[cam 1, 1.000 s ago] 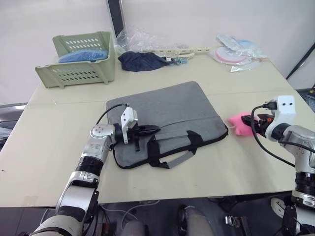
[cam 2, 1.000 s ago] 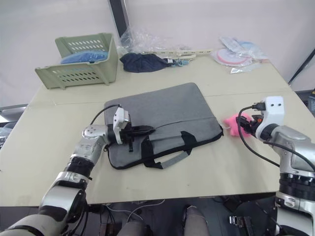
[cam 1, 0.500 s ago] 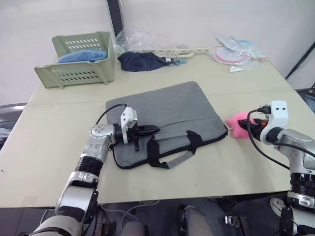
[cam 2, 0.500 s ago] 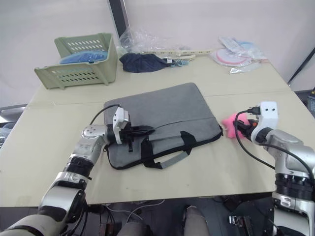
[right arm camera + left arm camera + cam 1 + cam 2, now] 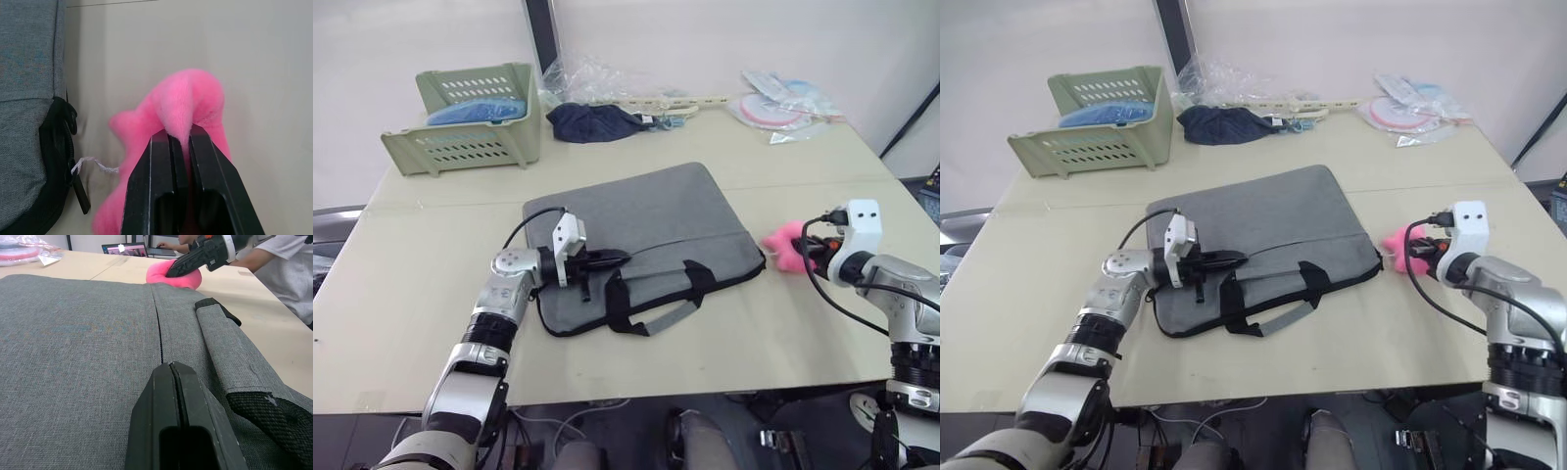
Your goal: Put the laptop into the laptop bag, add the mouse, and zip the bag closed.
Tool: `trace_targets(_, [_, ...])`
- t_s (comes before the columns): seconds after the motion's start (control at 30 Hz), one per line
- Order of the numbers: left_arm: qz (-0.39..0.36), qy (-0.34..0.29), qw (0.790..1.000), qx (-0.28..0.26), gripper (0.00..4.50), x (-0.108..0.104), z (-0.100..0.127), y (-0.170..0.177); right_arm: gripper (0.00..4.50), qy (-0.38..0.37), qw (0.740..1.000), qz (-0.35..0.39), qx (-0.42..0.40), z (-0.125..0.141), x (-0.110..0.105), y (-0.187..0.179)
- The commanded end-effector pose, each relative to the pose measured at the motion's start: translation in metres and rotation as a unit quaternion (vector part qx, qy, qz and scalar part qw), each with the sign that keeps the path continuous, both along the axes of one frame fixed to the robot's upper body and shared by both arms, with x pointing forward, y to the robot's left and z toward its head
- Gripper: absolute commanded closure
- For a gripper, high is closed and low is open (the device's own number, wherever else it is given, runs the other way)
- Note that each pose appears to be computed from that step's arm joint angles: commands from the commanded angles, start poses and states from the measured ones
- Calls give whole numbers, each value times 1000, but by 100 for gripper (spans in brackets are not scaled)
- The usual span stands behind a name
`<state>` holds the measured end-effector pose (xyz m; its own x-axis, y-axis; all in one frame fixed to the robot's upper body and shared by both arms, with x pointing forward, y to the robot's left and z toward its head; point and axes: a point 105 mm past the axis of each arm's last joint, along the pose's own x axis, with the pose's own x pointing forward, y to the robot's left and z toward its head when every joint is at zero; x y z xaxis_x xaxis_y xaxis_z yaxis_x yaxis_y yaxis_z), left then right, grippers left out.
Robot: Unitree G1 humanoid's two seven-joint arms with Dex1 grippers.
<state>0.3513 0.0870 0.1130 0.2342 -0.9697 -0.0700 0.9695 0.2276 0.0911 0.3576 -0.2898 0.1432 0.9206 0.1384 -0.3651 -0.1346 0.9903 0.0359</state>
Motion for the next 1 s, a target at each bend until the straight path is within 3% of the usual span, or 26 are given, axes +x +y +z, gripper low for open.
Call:
trace_targets(0.03, [0, 121, 991, 54, 450, -21, -65, 5, 448, -36, 999, 2, -26, 27, 10, -6])
trace_targets(0.67, [0, 128, 990, 56, 450, -29, -67, 11, 448, -57, 995, 68, -45, 33, 59, 27])
trace_targets(1.0, [-1, 135, 989, 59, 450, -36, -69, 13, 448, -71, 992, 97, -39, 38, 75, 47])
